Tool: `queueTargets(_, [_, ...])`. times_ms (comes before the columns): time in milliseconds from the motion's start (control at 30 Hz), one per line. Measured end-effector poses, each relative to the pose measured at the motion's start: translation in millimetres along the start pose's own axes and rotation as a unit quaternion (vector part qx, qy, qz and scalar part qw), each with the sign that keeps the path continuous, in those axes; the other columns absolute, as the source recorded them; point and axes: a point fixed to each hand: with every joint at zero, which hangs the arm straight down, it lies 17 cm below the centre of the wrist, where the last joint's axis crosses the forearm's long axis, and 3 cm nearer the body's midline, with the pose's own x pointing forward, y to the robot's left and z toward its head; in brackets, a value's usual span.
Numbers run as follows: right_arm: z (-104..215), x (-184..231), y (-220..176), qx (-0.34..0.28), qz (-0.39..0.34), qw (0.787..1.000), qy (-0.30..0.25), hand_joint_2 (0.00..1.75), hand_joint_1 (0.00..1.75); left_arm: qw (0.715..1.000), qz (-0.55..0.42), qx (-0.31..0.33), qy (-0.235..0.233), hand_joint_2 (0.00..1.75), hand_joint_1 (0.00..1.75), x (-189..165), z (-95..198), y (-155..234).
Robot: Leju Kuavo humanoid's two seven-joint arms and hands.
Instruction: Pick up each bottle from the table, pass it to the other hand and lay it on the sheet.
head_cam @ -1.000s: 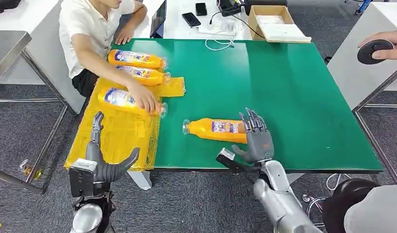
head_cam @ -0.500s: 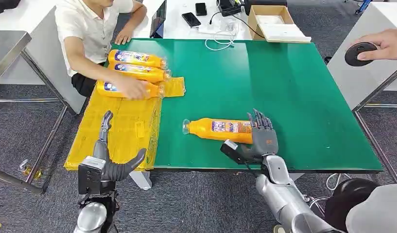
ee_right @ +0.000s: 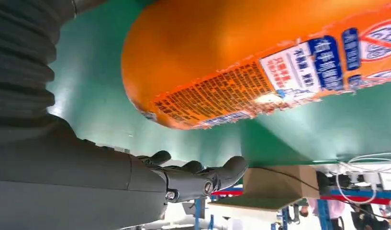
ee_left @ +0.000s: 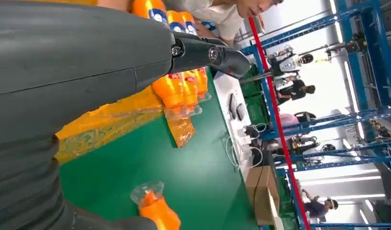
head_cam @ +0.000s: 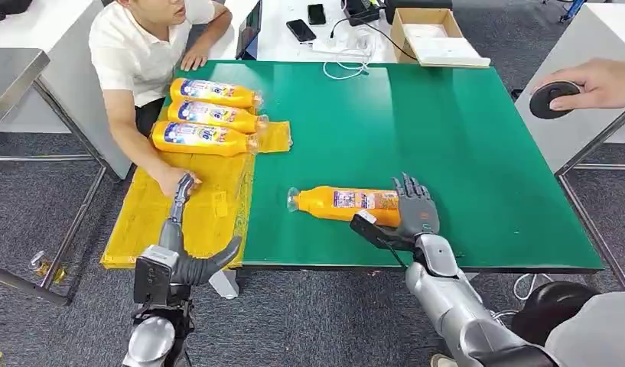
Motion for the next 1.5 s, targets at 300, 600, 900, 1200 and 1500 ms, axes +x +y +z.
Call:
queueTargets(300, [0, 12, 9, 0.022, -0.005, 1.000, -0.007, 1.75, 1.43, 1.000, 0.012, -0.007, -0.009, 1.75, 0.00, 7, -8, -6])
queueTargets(600, [3, -1, 29, 0.088, -0.026, 0.995, 0.028, 1.75, 1.75, 0.999, 0.027, -0.017, -0.005, 1.75, 0.00, 4, -15, -11])
queueTargets(900, [4, -20, 33, 0.111, -0.026, 0.992, 0.062, 1.75, 1.75, 0.999, 0.034, -0.026, -0.005, 1.75, 0.00, 3, -17, -18])
queueTargets(1200, [8, 5, 30, 0.080, -0.166, 0.983, -0.018, 1.75, 1.75, 0.999, 0.050, -0.016, -0.002, 1.75, 0.00, 1, -13, -15])
queueTargets(1500, [19, 30, 32, 0.050, -0.267, 0.961, -0.052, 1.75, 1.75, 0.994, 0.107, -0.022, 0.028, 1.75, 0.00, -5, 4, -18])
